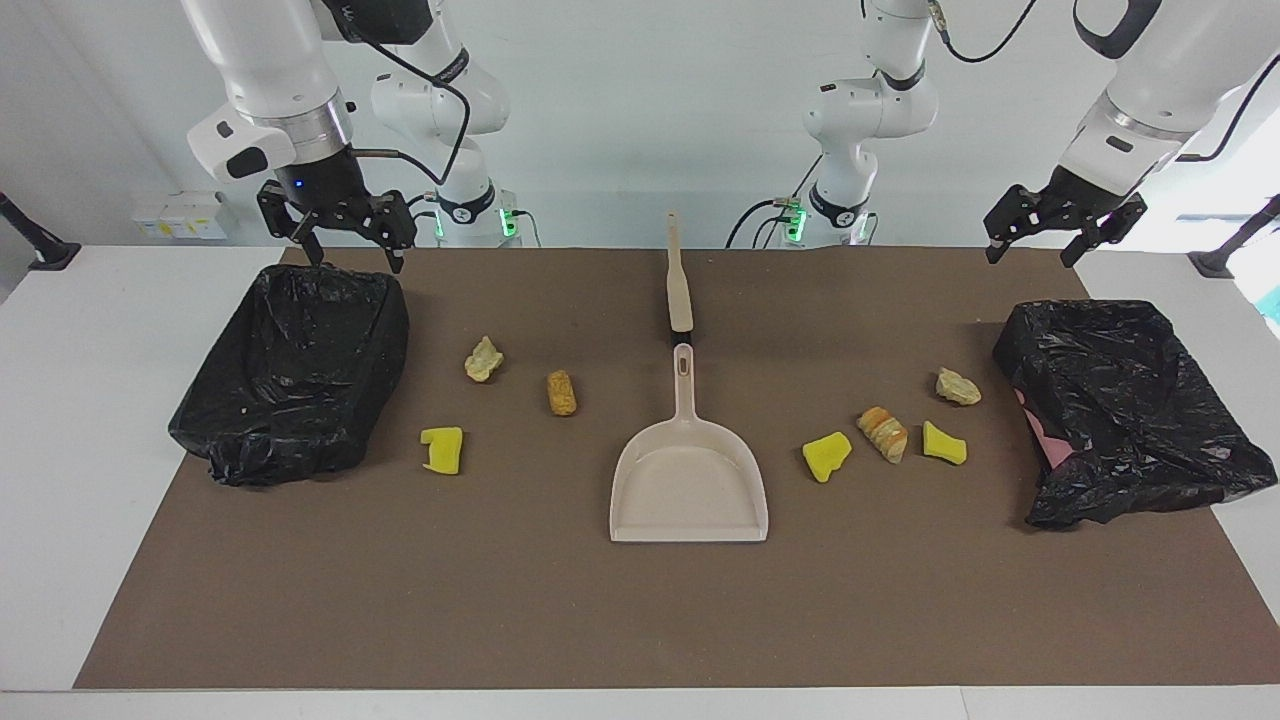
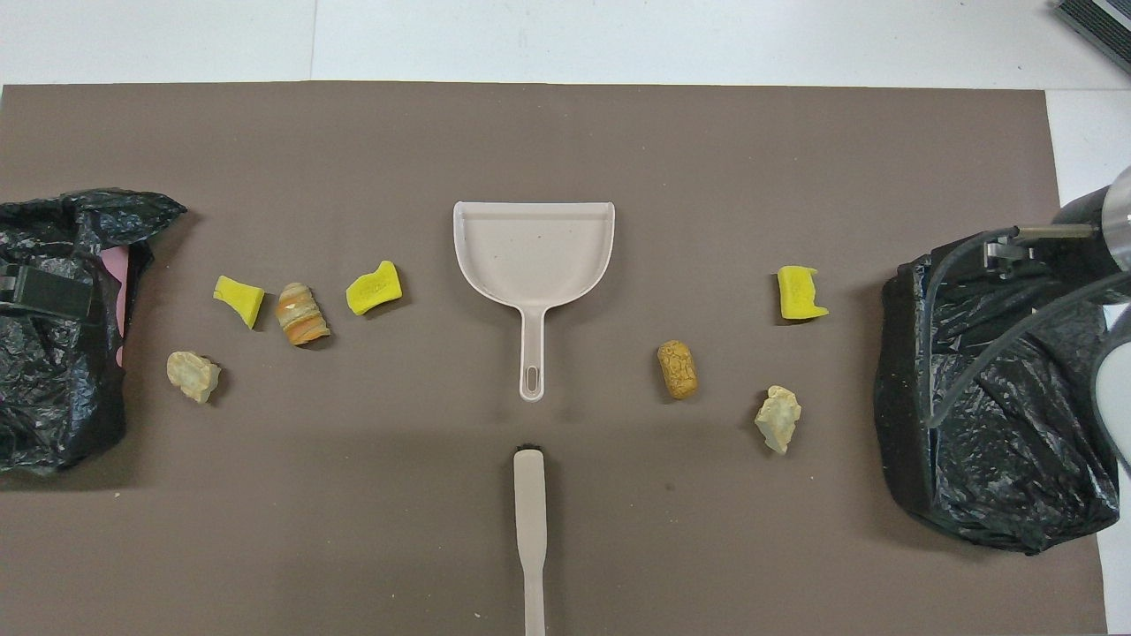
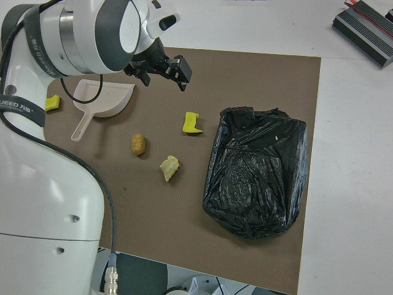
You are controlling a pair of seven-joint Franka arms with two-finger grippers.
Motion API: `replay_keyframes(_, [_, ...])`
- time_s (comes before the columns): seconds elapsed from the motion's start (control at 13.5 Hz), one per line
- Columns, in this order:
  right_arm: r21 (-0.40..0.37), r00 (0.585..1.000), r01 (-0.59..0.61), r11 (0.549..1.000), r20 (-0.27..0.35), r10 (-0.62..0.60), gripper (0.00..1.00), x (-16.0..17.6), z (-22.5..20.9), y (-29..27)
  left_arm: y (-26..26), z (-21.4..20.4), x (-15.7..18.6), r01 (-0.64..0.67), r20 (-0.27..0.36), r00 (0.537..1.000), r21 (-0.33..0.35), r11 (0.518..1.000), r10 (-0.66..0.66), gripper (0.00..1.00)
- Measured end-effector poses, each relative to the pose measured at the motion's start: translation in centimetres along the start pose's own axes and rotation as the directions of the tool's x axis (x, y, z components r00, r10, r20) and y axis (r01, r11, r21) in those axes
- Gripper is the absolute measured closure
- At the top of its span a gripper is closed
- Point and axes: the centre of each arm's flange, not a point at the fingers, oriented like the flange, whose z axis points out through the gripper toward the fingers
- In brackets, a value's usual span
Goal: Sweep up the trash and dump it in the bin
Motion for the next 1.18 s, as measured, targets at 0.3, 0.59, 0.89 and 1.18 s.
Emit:
replay_keyframes(0.3, [0.0, 1.0, 0.0, 1.0, 0.0, 0.0, 0.0, 0.0, 0.0, 0.0, 1.4, 0.9, -0.5, -0.027, 0.025, 0.999, 0.0, 1.0, 0.027, 0.0])
replay_keyframes(0.59, [0.0, 1.0, 0.0, 1.0, 0.0, 0.0, 0.0, 0.0, 0.0, 0.0, 7.6, 8.4, -1.0, -0.14, 0.051, 0.989, 0.005, 0.99, 0.139, 0.0])
replay_keyframes(0.89, [0.0, 1.0, 0.0, 1.0, 0.0, 0.0, 0.0, 0.0, 0.0, 0.0, 12.2, 14.4, -3.0, -0.23, 0.028, 0.973, 0.014, 0.973, 0.229, 0.0])
replay_keyframes(1.18, [0.0, 1.0, 0.0, 1.0, 0.0, 0.0, 0.0, 0.0, 0.0, 0.0, 18.2, 18.7, -6.5, -0.345, -0.04, 0.938, 0.005, 0.939, 0.345, 0.0])
